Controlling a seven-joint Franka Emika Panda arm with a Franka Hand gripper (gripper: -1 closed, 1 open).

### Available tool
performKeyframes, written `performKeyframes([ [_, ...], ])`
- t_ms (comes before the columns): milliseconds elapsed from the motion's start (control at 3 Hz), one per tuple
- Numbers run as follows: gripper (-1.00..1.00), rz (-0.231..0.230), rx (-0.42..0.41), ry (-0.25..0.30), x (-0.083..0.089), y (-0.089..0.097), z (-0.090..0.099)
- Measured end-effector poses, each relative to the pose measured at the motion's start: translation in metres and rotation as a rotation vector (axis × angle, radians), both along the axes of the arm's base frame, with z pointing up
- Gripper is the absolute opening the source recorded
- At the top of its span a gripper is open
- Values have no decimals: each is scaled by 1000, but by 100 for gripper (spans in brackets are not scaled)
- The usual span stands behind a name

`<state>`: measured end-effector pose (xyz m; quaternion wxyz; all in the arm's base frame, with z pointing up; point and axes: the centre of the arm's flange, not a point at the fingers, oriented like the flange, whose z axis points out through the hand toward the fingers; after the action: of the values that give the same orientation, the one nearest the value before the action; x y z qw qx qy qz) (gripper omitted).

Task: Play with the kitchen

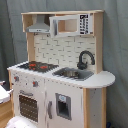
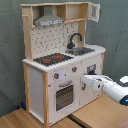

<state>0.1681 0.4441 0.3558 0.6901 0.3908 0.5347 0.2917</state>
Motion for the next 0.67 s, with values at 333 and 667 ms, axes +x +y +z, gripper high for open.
performKeyframes([
  [333, 100, -1, 84, -21, 2, -4, -12],
  [667, 100, 5, 168, -41, 4, -9, -29],
])
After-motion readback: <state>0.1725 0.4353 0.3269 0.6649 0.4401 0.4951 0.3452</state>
